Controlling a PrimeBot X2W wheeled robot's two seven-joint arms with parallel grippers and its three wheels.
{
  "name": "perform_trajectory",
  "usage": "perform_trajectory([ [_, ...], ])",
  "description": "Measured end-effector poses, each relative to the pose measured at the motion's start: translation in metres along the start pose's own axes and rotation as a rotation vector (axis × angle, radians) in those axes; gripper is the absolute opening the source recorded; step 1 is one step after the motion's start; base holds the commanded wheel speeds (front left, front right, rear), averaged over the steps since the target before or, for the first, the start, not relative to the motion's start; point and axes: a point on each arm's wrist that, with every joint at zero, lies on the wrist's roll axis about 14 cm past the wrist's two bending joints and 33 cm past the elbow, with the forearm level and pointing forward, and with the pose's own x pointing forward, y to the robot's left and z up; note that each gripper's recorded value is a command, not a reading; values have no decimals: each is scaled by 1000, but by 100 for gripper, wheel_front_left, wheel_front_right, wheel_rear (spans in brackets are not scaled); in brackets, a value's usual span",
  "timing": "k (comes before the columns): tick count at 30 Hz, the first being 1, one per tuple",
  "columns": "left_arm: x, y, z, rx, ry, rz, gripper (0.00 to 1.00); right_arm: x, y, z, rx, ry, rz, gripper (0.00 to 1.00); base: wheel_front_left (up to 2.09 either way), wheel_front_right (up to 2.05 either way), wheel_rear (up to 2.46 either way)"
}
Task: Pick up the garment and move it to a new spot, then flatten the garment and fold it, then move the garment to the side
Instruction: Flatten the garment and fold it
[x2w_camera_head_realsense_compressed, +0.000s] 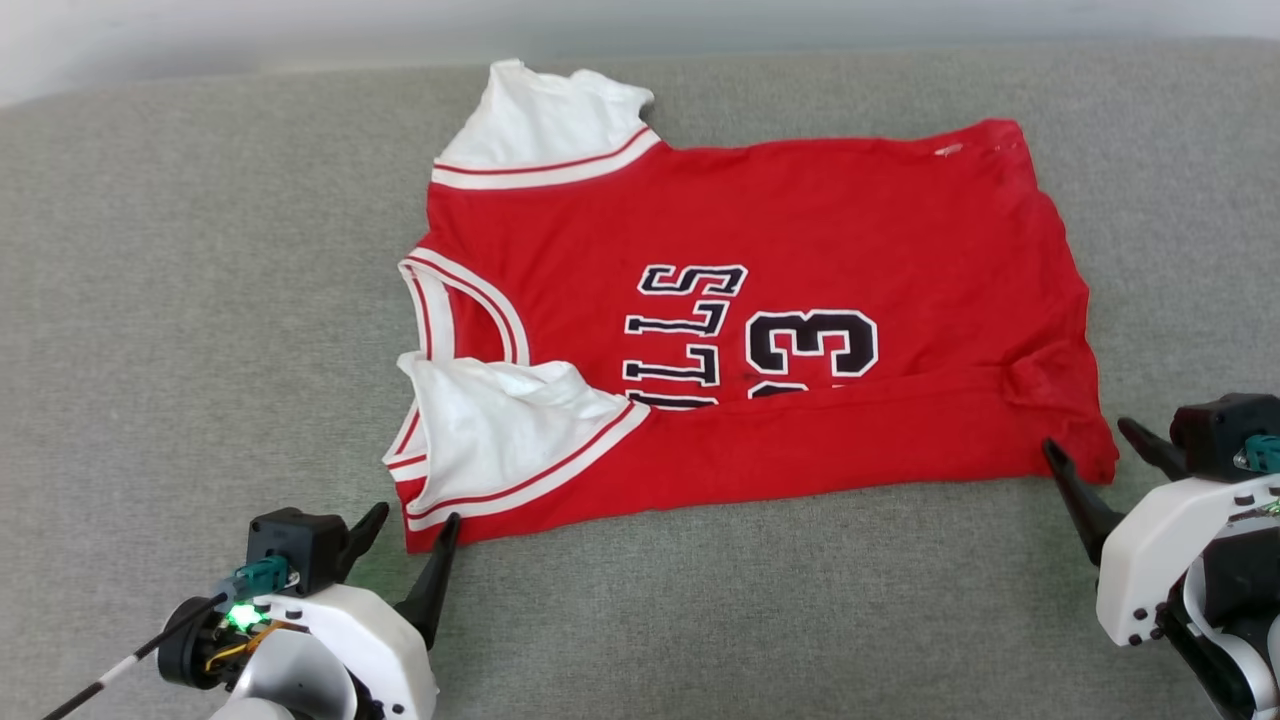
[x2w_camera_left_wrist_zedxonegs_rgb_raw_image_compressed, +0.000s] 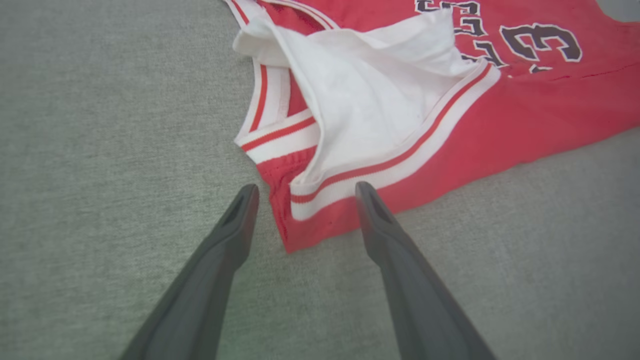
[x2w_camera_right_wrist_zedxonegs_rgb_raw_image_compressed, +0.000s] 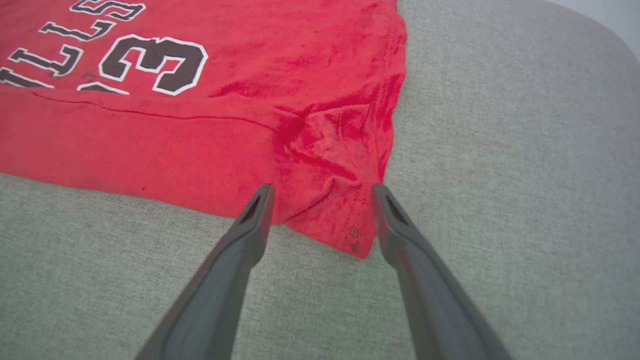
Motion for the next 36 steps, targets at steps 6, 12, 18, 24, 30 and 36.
perform_trajectory([
  [6, 9, 17, -23, 5, 122, 90, 100, 3, 4, 0, 19, -7, -3, 100, 0, 0, 0],
  [12, 15, 16, -35, 3, 183, 80, 100, 4, 2, -9, 39, 17, -14, 100, 0, 0, 0],
  [18, 16, 5, -39, -4, 212, 19, 0, 4, -5, -6, 15, 20, -35, 100, 0, 0, 0],
  [24, 6, -4, -26, -16, 138, 2, 0, 6, -15, -12, 13, 76, -57, 100, 0, 0, 0],
  [30, -5, -8, 5, 12, 20, -16, 0, 17, -22, -18, 38, 153, -75, 100, 0, 0, 0],
  [36, -11, -23, 16, 33, -17, -66, 0, 31, -26, -44, 71, 260, -85, 100, 0, 0, 0],
])
